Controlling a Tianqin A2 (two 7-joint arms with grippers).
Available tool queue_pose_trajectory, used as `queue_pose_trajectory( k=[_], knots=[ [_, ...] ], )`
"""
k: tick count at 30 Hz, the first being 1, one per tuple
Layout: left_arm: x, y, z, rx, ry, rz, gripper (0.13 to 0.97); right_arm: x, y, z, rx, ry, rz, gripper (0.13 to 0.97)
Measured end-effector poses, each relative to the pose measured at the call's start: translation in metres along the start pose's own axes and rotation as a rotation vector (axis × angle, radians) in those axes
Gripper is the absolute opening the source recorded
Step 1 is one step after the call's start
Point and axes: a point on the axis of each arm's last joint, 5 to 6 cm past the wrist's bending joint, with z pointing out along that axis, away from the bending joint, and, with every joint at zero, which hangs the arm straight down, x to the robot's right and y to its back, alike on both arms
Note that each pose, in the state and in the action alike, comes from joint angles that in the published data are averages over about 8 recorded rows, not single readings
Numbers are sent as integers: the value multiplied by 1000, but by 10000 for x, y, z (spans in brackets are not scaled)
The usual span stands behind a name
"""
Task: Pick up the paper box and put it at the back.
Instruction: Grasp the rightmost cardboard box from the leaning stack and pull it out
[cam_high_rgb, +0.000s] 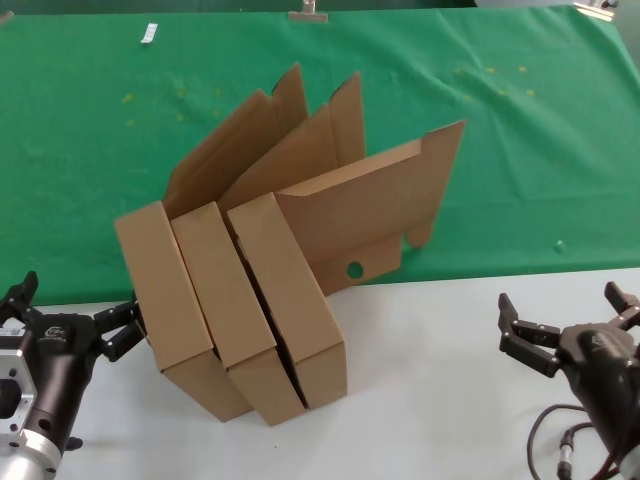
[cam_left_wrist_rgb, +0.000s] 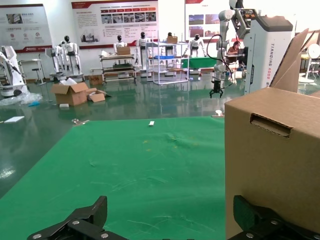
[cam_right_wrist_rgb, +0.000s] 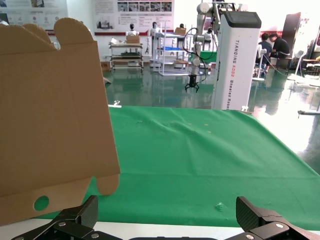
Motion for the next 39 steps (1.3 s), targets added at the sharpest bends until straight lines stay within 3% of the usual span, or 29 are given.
queue_pose_trajectory(
  k=[15, 23, 31, 39],
  knots=[
    [0, 0, 0, 0, 0, 0, 942, 31, -32, -8, 40, -49, -12, 966],
    [0, 0, 0, 0, 0, 0, 965, 438, -43, 289, 154, -157, -210, 966],
    [0, 0, 0, 0, 0, 0, 966, 1053, -250, 722, 299, -436, -444, 966],
    [0, 0, 0, 0, 0, 0, 966, 1265, -313, 709, 298, -920, -536, 966]
  ],
)
